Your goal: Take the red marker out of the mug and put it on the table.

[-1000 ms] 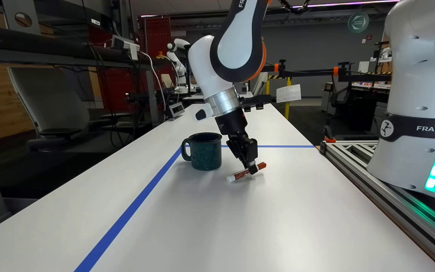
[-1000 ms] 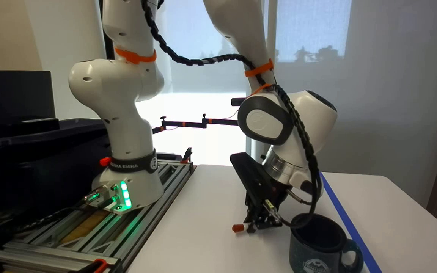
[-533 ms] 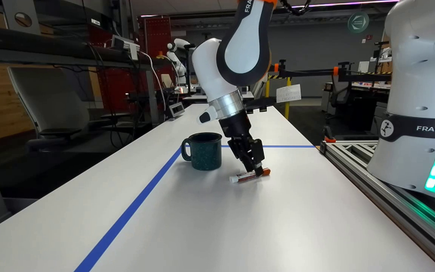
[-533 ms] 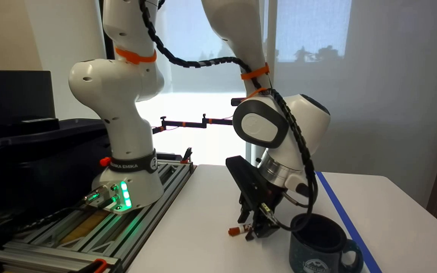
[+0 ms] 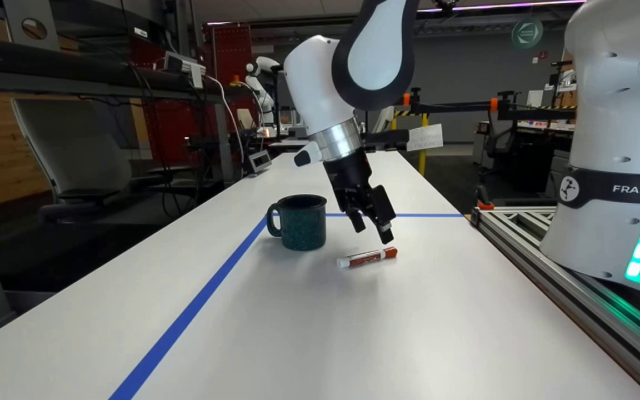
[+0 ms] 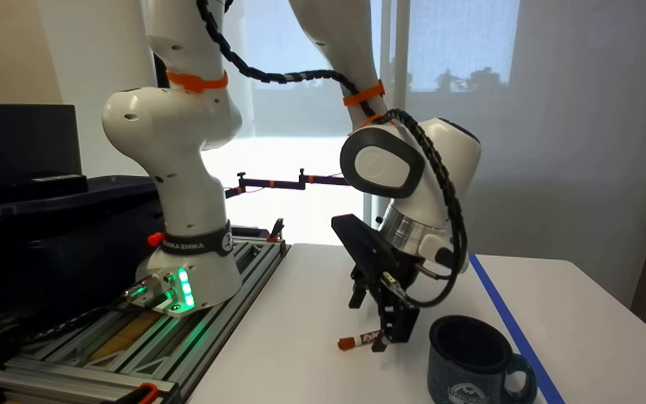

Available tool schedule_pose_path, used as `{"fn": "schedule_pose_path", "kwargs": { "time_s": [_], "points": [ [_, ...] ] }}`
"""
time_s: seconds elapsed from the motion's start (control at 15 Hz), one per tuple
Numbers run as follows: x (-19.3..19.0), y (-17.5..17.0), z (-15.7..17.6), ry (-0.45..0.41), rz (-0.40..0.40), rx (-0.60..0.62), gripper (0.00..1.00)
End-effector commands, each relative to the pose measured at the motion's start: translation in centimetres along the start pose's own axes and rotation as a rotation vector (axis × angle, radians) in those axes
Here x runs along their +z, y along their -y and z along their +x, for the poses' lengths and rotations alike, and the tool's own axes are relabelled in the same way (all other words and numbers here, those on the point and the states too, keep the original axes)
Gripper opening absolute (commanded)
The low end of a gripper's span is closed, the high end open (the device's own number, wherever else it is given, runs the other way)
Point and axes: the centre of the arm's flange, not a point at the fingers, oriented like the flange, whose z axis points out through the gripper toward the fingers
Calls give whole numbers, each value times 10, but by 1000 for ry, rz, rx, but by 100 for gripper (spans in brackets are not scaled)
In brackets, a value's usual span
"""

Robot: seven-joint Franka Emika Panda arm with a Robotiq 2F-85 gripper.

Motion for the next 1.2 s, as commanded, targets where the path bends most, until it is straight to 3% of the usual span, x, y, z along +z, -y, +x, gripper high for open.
{"fn": "schedule_pose_path", "kwargs": {
  "time_s": [0.0, 0.33, 0.47, 0.8, 1.0, 1.13],
  "points": [
    [-42, 22, -21, 56, -69, 75, 100],
    [-78, 43, -31, 108, -70, 242, 100],
    [-90, 51, -32, 77, -34, 296, 100],
    [-107, 59, -32, -106, 133, 312, 100],
    [-112, 60, -32, -209, 131, 307, 100],
    [-113, 59, -33, -286, 72, 297, 100]
  ]
}}
